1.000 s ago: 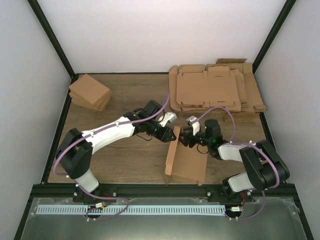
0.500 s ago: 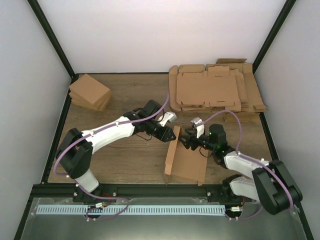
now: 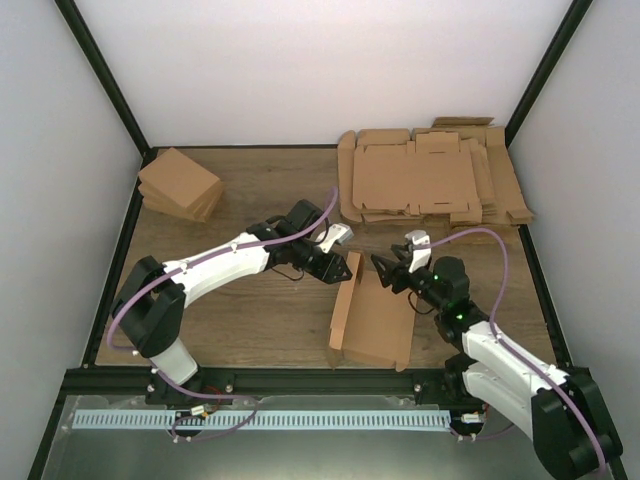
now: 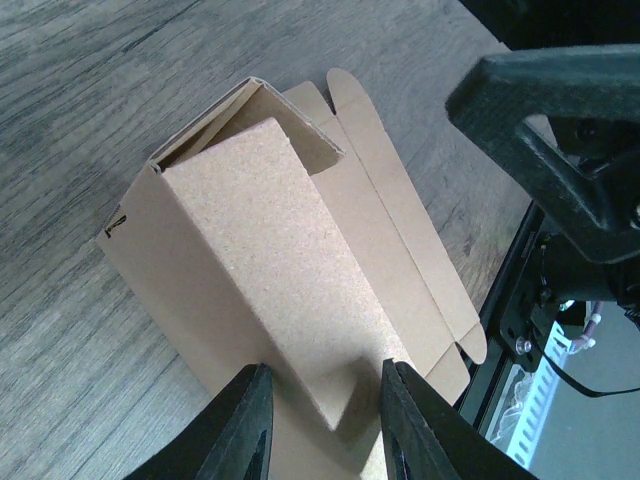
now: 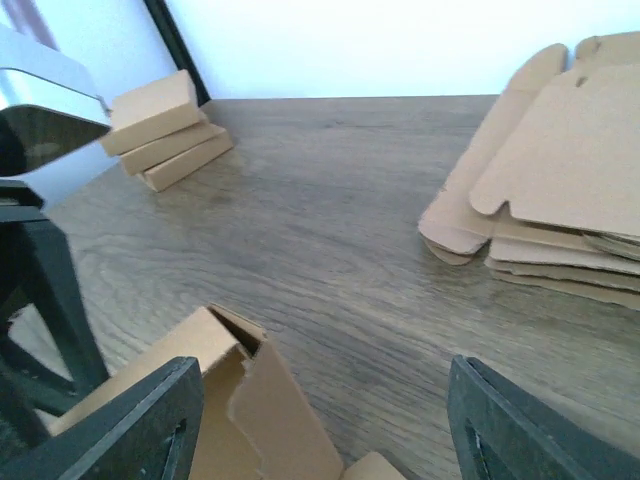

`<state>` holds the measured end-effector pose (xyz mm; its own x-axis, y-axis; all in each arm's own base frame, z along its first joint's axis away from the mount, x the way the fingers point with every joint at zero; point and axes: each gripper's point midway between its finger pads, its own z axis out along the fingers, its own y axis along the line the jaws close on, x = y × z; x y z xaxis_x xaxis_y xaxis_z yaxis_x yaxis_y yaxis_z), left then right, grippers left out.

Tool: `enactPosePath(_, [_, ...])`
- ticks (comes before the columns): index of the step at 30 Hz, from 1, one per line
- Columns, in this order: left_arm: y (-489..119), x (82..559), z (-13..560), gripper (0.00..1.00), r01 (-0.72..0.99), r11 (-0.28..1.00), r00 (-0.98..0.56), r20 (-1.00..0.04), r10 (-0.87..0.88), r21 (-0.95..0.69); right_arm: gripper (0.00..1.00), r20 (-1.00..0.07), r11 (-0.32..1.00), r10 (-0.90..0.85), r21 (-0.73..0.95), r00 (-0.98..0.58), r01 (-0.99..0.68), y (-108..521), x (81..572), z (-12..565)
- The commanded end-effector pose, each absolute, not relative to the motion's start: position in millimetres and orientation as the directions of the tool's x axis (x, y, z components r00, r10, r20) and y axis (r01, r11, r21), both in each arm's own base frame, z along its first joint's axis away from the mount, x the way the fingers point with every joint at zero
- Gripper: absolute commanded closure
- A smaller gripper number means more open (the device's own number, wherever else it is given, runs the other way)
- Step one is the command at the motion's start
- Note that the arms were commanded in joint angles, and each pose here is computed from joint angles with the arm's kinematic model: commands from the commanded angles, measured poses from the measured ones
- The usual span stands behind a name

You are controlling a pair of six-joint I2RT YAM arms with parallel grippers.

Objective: Fold the paper box

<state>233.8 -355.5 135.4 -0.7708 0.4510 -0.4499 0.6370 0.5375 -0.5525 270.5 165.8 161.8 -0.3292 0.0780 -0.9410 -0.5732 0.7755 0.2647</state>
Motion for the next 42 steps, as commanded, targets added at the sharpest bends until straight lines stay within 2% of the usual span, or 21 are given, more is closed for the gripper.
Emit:
enactPosePath(1, [-344, 235, 113, 0.67, 0.611, 0.595, -0.792, -0.394, 0.466, -0.522, 0.30, -0.916, 0.842, 0.114, 0.294, -0.384, -0.451, 146, 282, 148])
enactPosePath(5, [-343, 234, 113, 0.67, 0.610, 0.596, -0.793, -0.394, 0.466, -0.522, 0.31, -0.890, 0.853, 0.123, 0.321, -0.439, -0.411, 144, 289, 135])
enactPosePath(23, [-345, 234, 113, 0.67, 0.611, 0.588, -0.792, -0.399, 0.463, -0.530, 0.37, -0.829, 0.744, 0.042, 0.399, -0.558, -0.537, 184, 293, 96])
enactPosePath(31, [-347, 234, 114, 0.67, 0.607, 0.579, -0.795, -0.397, 0.459, -0.545, 0.42, -0.829, 0.661, -0.037, 0.399, -0.559, -0.635, 205, 295, 92])
enactPosePath(42, [-346, 234, 122, 0.67, 0.612, 0.530, -0.788, -0.402, 0.466, -0.587, 0.45, -0.870, 0.635, -0.065, 0.341, -0.488, -0.693, 212, 303, 98])
